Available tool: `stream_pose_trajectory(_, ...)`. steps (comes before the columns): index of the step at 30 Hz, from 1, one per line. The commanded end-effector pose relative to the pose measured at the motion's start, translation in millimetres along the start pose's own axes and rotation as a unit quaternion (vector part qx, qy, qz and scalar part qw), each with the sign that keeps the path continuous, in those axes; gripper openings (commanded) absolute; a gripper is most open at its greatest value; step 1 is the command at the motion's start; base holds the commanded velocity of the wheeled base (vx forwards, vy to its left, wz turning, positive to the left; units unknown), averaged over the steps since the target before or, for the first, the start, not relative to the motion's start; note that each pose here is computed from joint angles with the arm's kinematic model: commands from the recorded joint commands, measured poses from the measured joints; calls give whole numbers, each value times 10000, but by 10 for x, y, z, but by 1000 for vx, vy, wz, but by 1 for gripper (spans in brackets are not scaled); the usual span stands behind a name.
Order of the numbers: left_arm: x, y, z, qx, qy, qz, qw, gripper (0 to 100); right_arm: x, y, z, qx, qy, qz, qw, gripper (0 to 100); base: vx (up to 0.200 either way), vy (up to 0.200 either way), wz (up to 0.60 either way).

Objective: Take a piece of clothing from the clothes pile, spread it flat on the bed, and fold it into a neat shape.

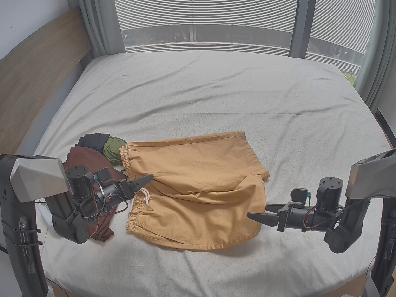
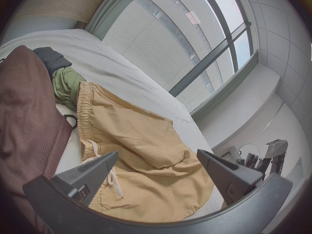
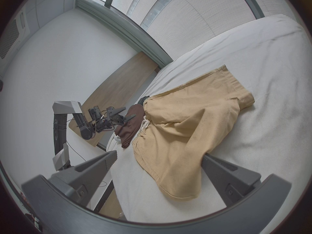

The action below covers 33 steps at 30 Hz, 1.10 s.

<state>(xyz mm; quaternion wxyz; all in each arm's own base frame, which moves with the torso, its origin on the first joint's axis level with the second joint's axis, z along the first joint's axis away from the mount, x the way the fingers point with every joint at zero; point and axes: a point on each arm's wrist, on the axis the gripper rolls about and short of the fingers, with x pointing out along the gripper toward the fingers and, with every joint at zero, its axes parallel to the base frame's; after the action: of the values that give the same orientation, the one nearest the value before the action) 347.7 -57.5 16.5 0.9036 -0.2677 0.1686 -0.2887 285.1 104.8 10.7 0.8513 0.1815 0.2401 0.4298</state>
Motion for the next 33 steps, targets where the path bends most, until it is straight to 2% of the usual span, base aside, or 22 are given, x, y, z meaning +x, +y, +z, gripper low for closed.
stream_pose_trajectory(1,5,2,-11,-9,17,-1,10000,100,-223,101,135,-88,-213,-28,9997,100,0,0,0)
stream_pose_trajectory(10,4,-1,-7,-5,11,-4,10000,100,-466,-131,56,93,-235,-612,9978,100,0,0,0)
stream_pose_trajectory(18,5,2,-11,-9,17,-1,10000,100,-283,-542,-308,153,210,-1111,9935,100,0,0,0)
stream_pose_trajectory(26,2,6,-9,-11,12,6,10000,100,53,-781,-481,162,314,-1042,9939,100,0,0,0)
stream_pose_trajectory(33,0,10,-7,-12,8,12,10000,100,237,-884,-578,147,367,-944,9948,100,0,0,0)
